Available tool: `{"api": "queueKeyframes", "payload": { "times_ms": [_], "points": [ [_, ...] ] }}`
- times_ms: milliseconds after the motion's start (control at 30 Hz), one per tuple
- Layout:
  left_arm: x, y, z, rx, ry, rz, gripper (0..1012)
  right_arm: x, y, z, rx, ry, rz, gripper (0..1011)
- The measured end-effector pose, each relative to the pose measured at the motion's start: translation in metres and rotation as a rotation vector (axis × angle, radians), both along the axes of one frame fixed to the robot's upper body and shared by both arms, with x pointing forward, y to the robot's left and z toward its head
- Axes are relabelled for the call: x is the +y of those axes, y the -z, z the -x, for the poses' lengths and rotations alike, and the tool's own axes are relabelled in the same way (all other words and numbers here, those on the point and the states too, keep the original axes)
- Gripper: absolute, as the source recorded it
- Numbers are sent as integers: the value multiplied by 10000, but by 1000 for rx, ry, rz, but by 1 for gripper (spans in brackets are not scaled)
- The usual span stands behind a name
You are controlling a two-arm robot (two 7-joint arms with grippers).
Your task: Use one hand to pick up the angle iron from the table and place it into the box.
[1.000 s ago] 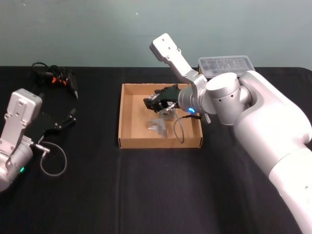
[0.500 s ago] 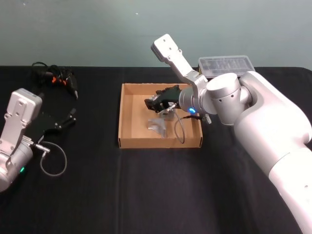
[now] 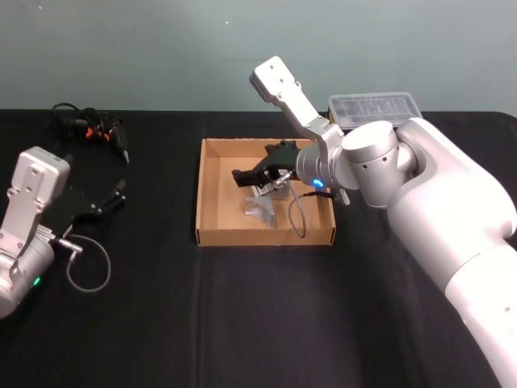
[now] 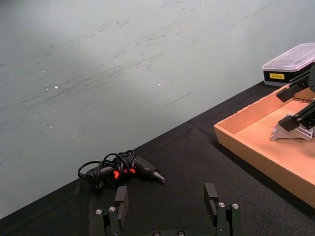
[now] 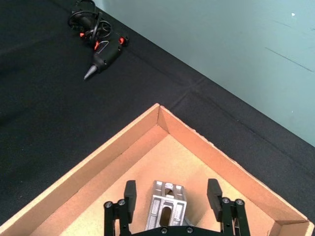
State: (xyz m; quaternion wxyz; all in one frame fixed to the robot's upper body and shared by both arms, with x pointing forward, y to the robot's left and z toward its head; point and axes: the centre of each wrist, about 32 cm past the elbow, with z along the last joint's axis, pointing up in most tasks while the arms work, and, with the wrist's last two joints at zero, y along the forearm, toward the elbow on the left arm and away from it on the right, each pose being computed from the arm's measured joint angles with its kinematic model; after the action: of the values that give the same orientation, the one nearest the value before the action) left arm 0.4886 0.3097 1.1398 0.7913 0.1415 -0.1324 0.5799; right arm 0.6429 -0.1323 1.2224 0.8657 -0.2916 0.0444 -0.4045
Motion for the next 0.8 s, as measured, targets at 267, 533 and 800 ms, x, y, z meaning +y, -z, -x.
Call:
{"api": "queueKeyframes", "payload": {
  "times_ms": [267,533,800],
  "points": [
    [0,0,0,0,0,0,1011,2,-1,1,0,0,0,1000],
    [0,0,0,0,0,0,1011,-58,-52,80,-26,-3,-8,1000],
    [0,0,0,0,0,0,1011,-172,-141,338,-61,-15,-38,1000]
  ]
}}
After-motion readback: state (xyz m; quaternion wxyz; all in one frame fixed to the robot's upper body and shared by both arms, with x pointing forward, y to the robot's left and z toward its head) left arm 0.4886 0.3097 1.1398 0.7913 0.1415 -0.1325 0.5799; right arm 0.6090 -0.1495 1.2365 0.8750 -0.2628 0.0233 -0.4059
